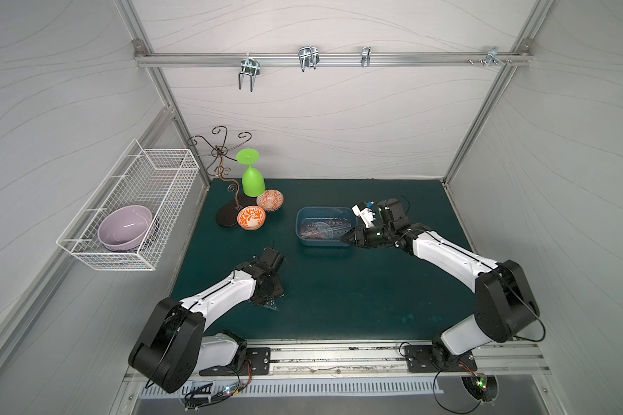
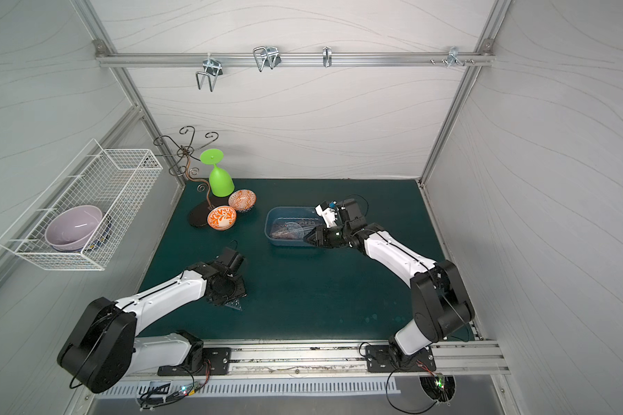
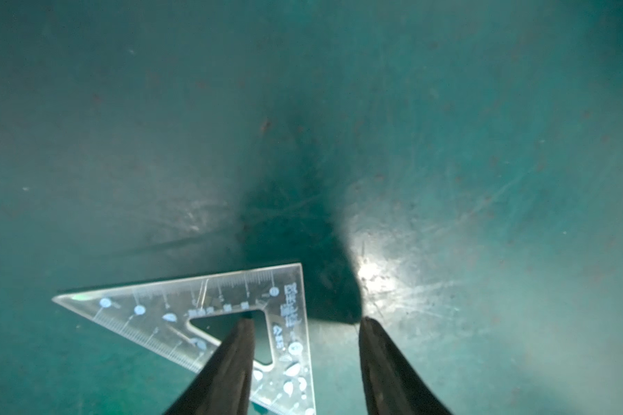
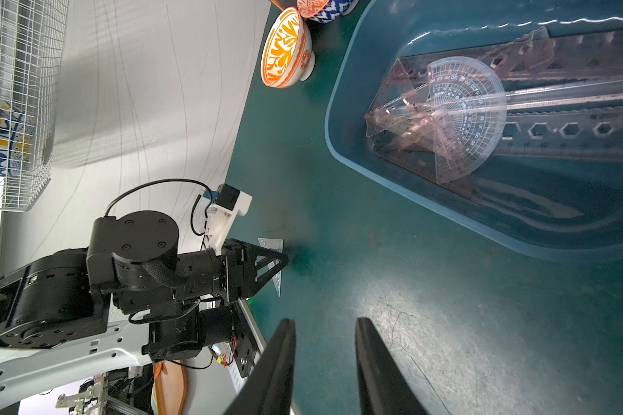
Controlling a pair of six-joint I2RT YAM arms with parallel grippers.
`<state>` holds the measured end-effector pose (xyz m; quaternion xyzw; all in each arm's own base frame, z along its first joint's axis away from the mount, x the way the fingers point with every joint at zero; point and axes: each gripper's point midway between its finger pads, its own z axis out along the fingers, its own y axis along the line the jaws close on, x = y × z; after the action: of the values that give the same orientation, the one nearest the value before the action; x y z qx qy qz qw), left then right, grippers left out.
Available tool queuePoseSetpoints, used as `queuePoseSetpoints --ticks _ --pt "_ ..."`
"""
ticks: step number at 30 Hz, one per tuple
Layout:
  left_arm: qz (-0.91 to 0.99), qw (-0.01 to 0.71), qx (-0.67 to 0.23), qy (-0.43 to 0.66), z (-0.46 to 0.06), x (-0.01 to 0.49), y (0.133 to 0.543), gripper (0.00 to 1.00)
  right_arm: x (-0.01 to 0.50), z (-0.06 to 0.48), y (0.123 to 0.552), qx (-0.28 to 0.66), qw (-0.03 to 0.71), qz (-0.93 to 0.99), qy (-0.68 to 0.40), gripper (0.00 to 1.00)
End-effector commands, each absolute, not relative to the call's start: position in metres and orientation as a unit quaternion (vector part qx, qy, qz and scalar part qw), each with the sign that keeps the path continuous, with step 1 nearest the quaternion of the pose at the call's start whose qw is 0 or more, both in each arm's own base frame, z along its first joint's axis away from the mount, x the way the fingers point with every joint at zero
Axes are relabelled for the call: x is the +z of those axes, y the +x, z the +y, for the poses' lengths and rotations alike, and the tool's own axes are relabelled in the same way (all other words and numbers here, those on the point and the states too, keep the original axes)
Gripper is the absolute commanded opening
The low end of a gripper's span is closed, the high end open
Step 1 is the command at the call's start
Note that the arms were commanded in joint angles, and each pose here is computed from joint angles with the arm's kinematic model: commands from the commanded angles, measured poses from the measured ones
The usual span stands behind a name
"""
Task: Put the scattered rulers into the storage box
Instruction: Move the ruler to the center of the board.
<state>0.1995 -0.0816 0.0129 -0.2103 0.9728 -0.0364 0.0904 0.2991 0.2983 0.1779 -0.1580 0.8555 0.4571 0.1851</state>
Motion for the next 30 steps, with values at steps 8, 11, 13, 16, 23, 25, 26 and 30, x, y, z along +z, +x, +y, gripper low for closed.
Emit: queuePoseSetpoints --ticks 8,11,13,16,23,25,26,30 --pt "0.975 0.074 -0.074 -0.194 -0.118 0.005 0.207 0.38 0.186 0.295 0.300 0.467 0.192 0.849 -0.158 0.26" --pt "0.977 0.073 -0.083 -0.183 -0.132 0.007 0.214 0.34 0.185 0.294 0.299 0.466 0.193 0.849 -0.158 0.25" --pt "0.978 0.067 -0.089 -0.178 -0.142 0.005 0.215 0.31 0.184 0.293 0.299 0.466 0.192 0.850 -0.157 0.25" --pt "0.978 0.060 -0.098 -0.172 -0.155 -0.001 0.218 0.30 0.186 0.289 0.298 0.465 0.195 0.849 -0.156 0.25" --pt "0.977 0.048 -0.131 -0.161 -0.190 -0.002 0.227 0.29 0.186 0.283 0.296 0.464 0.196 0.850 -0.152 0.25" --pt "0.976 0.046 -0.144 -0.154 -0.204 0.000 0.231 0.29 0.185 0.280 0.295 0.463 0.197 0.851 -0.151 0.25" --pt "0.976 0.046 -0.149 -0.151 -0.209 0.001 0.233 0.29 0.185 0.279 0.295 0.462 0.196 0.852 -0.151 0.25" --pt "0.976 0.048 -0.166 -0.135 -0.231 0.005 0.240 0.29 0.183 0.274 0.291 0.459 0.196 0.854 -0.149 0.25"
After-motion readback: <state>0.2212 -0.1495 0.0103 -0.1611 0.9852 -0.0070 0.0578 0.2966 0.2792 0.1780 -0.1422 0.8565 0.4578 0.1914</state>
